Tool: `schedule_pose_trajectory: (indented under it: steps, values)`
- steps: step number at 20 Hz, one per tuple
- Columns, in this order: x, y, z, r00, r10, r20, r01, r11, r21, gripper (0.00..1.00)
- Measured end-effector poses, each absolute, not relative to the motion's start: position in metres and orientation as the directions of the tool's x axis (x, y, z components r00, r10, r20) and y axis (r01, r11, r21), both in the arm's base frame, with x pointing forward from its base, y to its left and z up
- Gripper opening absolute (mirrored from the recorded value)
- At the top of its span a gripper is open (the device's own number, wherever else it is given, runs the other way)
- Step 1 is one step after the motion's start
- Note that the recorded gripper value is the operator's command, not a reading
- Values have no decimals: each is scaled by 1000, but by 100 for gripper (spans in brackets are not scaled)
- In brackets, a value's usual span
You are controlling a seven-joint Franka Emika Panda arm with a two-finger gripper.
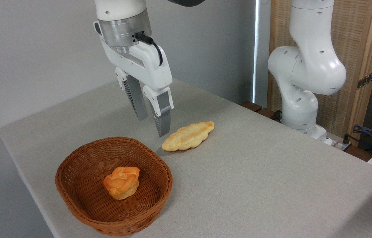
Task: Put bread into the basket
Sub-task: 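Move the open gripper over the braided bread loaf and lower onto it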
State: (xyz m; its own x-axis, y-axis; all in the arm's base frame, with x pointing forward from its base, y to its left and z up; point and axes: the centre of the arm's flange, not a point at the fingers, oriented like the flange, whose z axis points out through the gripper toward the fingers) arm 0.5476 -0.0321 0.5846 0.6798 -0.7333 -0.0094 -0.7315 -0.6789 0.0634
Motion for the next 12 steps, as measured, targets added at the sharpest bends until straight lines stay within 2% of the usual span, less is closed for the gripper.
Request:
schedule_pose_trajectory:
  steps: [7,9,12]
  values:
    - [518,-36,569,677,-736,-4,-733,-674,97,100]
    - [512,-47,560,661,-750,-14,-744,-658,113,100]
    - [507,-75,539,639,-769,13,-761,-631,151,100]
